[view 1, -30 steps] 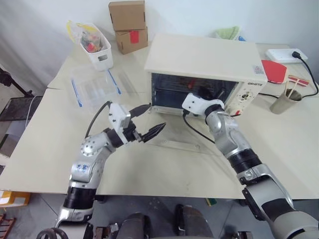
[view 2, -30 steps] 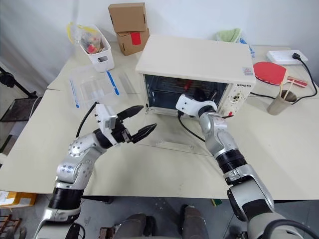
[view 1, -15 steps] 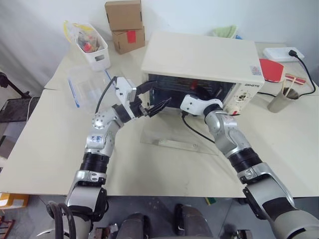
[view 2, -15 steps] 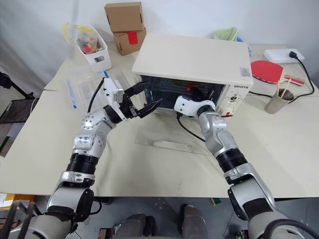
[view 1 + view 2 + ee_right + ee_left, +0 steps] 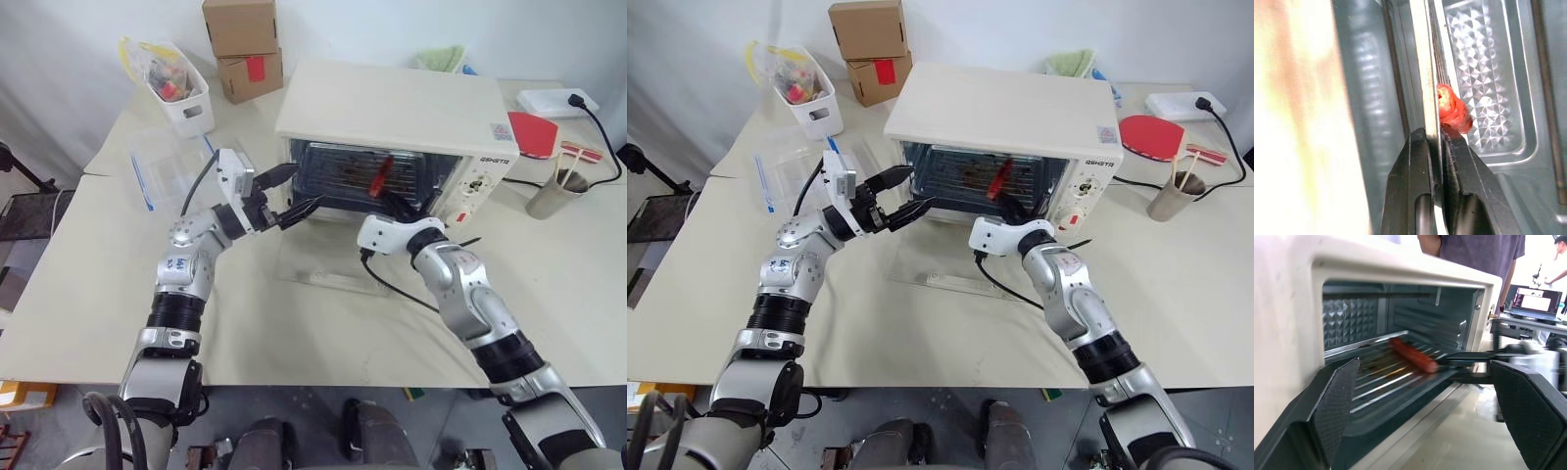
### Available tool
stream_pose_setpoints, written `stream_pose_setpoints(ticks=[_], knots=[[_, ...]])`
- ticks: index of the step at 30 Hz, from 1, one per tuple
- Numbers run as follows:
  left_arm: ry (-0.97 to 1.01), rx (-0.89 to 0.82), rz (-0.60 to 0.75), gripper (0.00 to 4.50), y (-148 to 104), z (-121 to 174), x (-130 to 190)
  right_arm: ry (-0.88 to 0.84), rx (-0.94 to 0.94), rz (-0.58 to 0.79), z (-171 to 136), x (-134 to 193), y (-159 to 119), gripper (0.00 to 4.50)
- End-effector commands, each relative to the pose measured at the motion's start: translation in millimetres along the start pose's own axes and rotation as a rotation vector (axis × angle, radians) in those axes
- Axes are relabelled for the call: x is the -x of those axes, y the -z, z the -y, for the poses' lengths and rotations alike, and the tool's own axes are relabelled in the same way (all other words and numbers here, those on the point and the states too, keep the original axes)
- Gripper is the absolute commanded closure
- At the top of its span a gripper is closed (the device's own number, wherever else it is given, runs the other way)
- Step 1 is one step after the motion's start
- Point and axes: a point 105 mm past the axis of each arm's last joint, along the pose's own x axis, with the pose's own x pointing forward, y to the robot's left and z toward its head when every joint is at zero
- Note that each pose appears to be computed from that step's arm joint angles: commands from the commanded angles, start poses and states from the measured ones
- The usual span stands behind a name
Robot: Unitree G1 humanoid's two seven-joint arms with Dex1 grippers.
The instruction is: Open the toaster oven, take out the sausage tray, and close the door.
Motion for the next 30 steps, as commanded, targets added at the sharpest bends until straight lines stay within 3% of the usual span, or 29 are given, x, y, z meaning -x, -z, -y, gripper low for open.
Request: stream_pose_setpoints(ticks=[1, 14, 23, 27, 30], knots=[[-0.017, -0.023, 0.034, 0.00, -14, -9, 3, 0.143, 0.011, 0.089, 43, 16, -24, 4.37], [-0.033, 0.022, 0.029, 0.00, -2, -5, 7, 0.088, 0.031, 0.088, 30, 63, -24, 4.37], [-0.090, 0.109, 0.010, 0.00, 3, 6, 36, 0.046, 0.047, 0.104, 17, 93, -30, 4.37], [-0.105, 0.238, -0.027, 0.00, 5, 16, 57, 0.019, 0.057, 0.118, 9, 101, -32, 4.37], [-0.083, 0.481, -0.107, 0.00, 8, 31, 71, 0.006, 0.065, 0.142, 7, 106, -35, 4.37]])
